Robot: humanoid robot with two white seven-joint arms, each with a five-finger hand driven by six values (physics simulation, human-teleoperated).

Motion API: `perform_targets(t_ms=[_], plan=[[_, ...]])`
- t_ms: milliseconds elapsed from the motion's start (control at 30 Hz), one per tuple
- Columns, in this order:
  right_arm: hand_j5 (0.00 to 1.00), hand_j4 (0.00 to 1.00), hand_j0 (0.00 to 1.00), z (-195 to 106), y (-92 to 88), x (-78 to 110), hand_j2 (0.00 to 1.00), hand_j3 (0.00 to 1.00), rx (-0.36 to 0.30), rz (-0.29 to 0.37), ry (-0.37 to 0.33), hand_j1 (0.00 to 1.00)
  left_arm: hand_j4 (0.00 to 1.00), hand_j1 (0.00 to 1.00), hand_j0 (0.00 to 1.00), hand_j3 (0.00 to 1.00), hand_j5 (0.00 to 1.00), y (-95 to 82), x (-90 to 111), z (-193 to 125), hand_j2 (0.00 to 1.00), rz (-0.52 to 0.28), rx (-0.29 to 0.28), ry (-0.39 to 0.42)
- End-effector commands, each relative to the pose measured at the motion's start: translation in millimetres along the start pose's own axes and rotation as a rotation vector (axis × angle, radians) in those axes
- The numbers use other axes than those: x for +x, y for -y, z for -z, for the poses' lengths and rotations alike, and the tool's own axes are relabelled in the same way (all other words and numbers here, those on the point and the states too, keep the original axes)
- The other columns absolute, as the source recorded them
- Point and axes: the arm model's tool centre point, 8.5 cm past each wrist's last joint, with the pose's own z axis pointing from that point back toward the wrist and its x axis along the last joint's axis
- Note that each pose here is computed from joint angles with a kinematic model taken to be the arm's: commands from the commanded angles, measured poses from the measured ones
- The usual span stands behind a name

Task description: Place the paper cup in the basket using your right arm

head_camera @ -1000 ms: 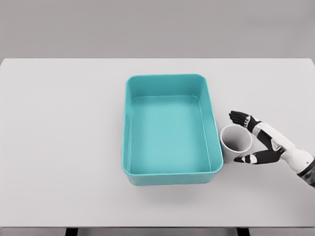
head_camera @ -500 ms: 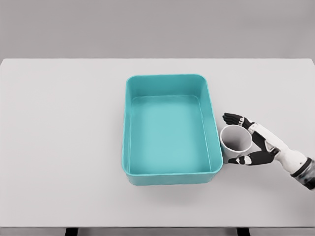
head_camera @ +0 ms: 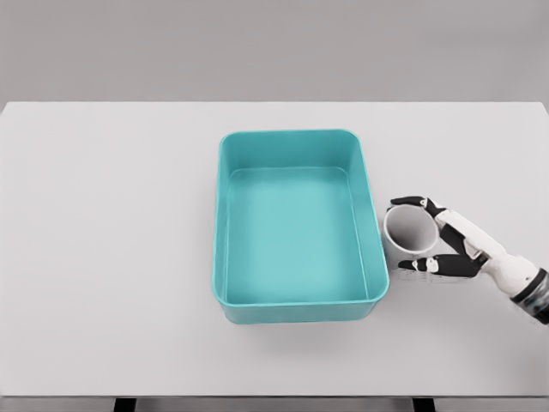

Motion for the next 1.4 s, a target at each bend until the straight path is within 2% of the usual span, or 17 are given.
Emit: perform_targets(t_ms=[0, 233, 333, 400, 667, 900, 1000, 1100, 1200, 1300, 1367], plan=[[0.55, 0.55, 0.55, -3.9, 4.5, 0.6, 0.55, 0.55, 0.000, -0.013, -0.013, 0.55, 1.00, 1.00, 1.00, 1.00, 1.00, 0.0, 0.0, 0.0, 1.00, 0.000, 0.000, 0.000], [0.56, 0.56, 0.56, 9.6, 28.5, 20.4, 0.56, 0.56, 0.018, -0.129, 0.019, 0.56, 1.00, 1.00, 1.00, 1.00, 1.00, 0.0, 0.0, 0.0, 1.00, 0.000, 0.000, 0.000], [0.56, 0.56, 0.56, 19.1, 37.4, 31.3, 0.56, 0.56, 0.035, -0.200, 0.039, 0.56, 1.00, 1.00, 1.00, 1.00, 1.00, 0.0, 0.0, 0.0, 1.00, 0.000, 0.000, 0.000], [0.56, 0.56, 0.56, 23.2, 50.4, 43.5, 0.56, 0.56, 0.059, -0.296, 0.042, 0.56, 1.00, 1.00, 1.00, 1.00, 1.00, 0.0, 0.0, 0.0, 1.00, 0.000, 0.000, 0.000], [0.56, 0.56, 0.56, 40.0, 66.9, 68.3, 0.56, 0.56, 0.094, -0.454, 0.076, 0.56, 1.00, 1.00, 1.00, 1.00, 1.00, 0.0, 0.0, 0.0, 1.00, 0.000, 0.000, 0.000], [0.58, 0.58, 0.58, 62.2, 68.8, 88.5, 0.58, 0.58, 0.128, -0.555, 0.129, 0.58, 1.00, 1.00, 1.00, 1.00, 1.00, 0.0, 0.0, 0.0, 1.00, 0.000, 0.000, 0.000], [0.58, 0.58, 0.58, 78.5, 70.1, 101.9, 0.58, 0.58, 0.143, -0.627, 0.167, 0.58, 1.00, 1.00, 1.00, 1.00, 1.00, 0.0, 0.0, 0.0, 1.00, 0.000, 0.000, 0.000], [0.58, 0.58, 0.58, 88.8, 62.0, 102.6, 0.58, 0.58, 0.182, -0.631, 0.178, 0.58, 1.00, 1.00, 1.00, 1.00, 1.00, 0.0, 0.0, 0.0, 1.00, 0.000, 0.000, 0.000], [0.58, 0.58, 0.58, 114.7, 64.9, 126.1, 0.58, 0.58, 0.210, -0.707, 0.232, 0.58, 1.00, 1.00, 1.00, 1.00, 1.00, 0.0, 0.0, 0.0, 1.00, 0.000, 0.000, 0.000], [0.58, 0.58, 0.58, 135.1, 55.1, 134.9, 0.58, 0.58, 0.249, -0.718, 0.271, 0.58, 1.00, 1.00, 1.00, 1.00, 1.00, 0.0, 0.0, 0.0, 1.00, 0.000, 0.000, 0.000], [0.59, 0.59, 0.59, 150.4, 42.0, 140.1, 0.59, 0.59, 0.288, -0.728, 0.303, 0.59, 1.00, 1.00, 1.00, 1.00, 1.00, 0.0, 0.0, 0.0, 1.00, 0.000, 0.000, 0.000]])
